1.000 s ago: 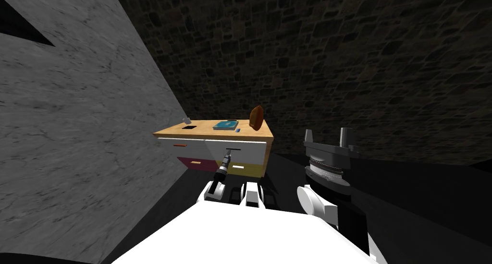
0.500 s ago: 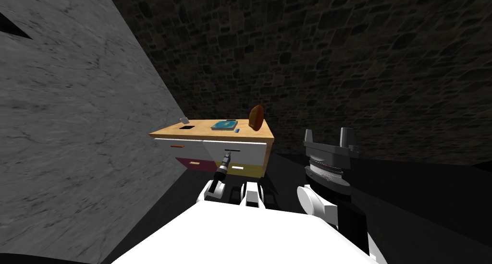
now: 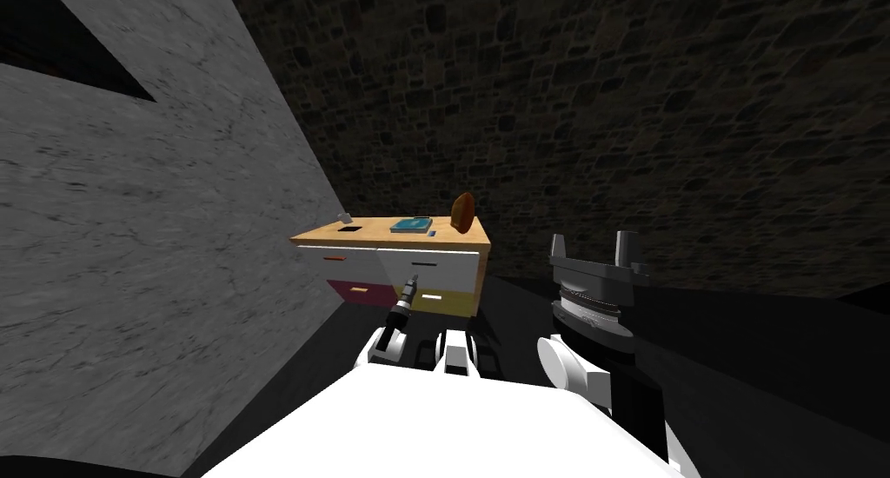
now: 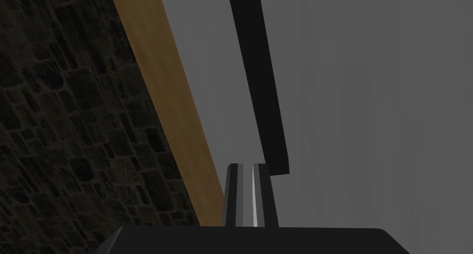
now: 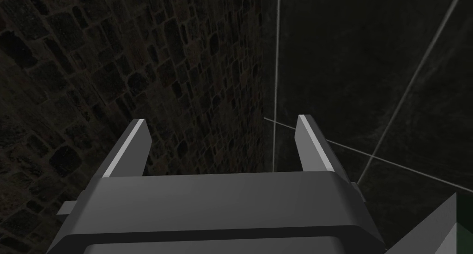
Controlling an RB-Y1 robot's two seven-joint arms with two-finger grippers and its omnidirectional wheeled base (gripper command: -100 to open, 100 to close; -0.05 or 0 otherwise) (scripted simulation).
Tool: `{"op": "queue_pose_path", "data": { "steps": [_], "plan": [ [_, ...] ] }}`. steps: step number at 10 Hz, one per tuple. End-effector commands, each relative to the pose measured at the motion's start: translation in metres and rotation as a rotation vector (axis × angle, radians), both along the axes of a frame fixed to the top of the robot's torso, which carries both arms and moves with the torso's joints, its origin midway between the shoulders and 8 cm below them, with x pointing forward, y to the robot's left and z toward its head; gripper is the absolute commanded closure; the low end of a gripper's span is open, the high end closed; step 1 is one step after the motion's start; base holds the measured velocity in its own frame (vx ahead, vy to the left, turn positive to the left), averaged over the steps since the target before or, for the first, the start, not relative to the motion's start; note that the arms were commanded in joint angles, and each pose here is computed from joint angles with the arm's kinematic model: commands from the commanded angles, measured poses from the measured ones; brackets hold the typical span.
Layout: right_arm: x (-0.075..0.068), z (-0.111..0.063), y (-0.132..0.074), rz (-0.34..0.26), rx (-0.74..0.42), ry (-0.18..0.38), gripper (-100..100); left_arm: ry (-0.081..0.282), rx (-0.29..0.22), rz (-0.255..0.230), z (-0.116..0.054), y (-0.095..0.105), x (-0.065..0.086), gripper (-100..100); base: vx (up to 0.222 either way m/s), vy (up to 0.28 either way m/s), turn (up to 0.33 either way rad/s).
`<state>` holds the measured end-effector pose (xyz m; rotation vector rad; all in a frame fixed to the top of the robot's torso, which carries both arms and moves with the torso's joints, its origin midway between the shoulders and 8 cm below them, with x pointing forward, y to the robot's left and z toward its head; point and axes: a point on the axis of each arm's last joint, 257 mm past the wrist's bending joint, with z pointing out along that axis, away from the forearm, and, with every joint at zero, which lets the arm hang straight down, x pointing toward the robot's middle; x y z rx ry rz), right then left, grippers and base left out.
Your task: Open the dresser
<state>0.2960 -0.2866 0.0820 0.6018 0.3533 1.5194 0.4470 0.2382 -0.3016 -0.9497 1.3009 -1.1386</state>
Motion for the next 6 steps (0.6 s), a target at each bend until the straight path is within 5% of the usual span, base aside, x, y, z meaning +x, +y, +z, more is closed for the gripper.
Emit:
{"op": "queue_pose_path", "data": {
  "steps": [1, 5, 6],
  "plan": [
    [-0.0001, 0.0, 0.0, 0.0, 0.0, 0.0, 0, 0.001, -0.004, 0.005, -0.005, 0.0002, 0.0011, -100, 0.185, 0.012, -0.012],
    [0.0, 0.0, 0.0, 0.0, 0.0, 0.0, 0, -0.001, -0.004, 0.007, -0.0022, 0.0004, 0.0048, -100, 0.104, -0.002, -0.011],
    [0.0, 0.0, 0.0, 0.0, 0.0, 0.0, 0, 0.0, -0.004, 0.007, -0.002, 0.0004, 0.0056, 100, 0.01, -0.001, 0.001]
  ]
}}
